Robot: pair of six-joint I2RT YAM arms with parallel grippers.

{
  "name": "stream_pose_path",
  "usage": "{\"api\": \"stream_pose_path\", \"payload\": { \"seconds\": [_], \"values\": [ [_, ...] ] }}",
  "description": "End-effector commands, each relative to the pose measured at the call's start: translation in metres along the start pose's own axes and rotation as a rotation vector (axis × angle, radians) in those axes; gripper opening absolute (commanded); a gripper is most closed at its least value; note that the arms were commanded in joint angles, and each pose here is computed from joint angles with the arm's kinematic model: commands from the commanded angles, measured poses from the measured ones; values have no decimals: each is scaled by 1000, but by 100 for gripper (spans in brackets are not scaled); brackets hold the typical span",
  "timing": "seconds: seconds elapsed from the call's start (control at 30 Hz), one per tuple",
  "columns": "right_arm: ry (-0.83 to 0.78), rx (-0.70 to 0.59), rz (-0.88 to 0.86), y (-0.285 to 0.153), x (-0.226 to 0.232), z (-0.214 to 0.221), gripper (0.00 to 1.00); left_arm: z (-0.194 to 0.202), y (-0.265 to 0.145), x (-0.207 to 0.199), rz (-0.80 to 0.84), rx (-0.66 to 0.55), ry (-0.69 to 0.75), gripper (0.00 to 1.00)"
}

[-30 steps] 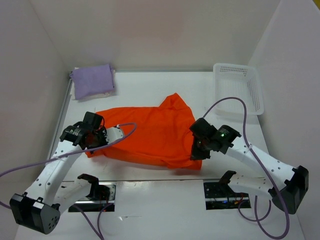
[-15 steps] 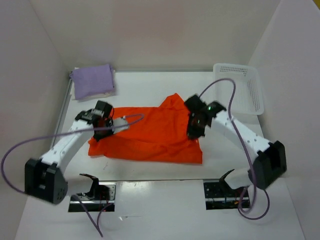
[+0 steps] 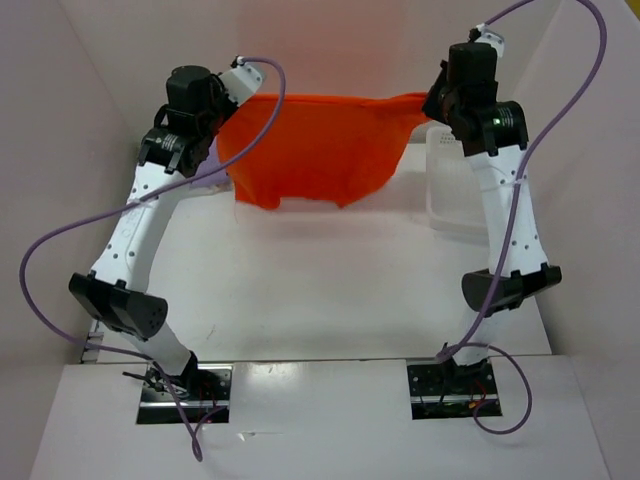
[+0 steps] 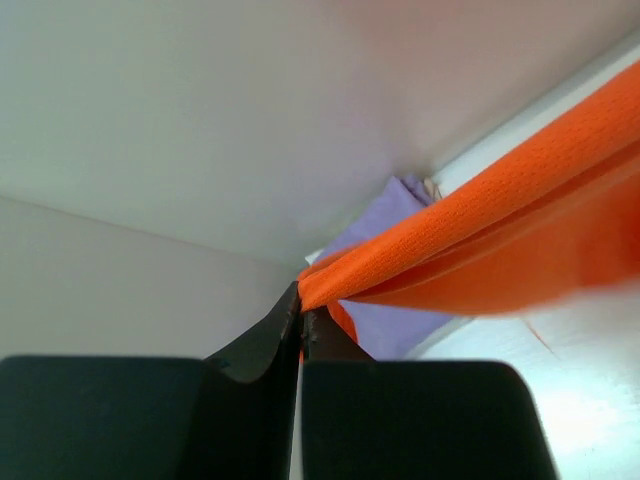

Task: Fold and stack the t-shirts
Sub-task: Flatten out the tshirt

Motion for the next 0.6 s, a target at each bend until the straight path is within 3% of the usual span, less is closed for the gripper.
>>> {"api": "stream_pose_path", "payload": {
  "seconds": [0.0,0.13,0.2,0.23,0.57],
  "values": [
    [-84,84,95,-4,-20,26,0,29,8,-14,16,86,34,0],
    [-107,128,95,-30,-31,51,0,63,0,-34,69,149,68,0],
    [-149,213,118,-33,-31,87,0,76,-12,-40,103,168,76,0],
    [-152,236,112,-37,-30,99,0,101,-14,-56,154,228,97,0],
    [-210,766,-30,-84,-8,323,0,239,-65,-131,462,579,327,3]
  ]
}}
Point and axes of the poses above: each gripper's point midway between its finger pads, its own y axis out along the fingers, its own x axis along the line the jaws close on, z = x × y, the point moved 6 cm from there along -y, back along the fingers, and after that the axes turned 10 degrees about -y, right-handed, at the moved point
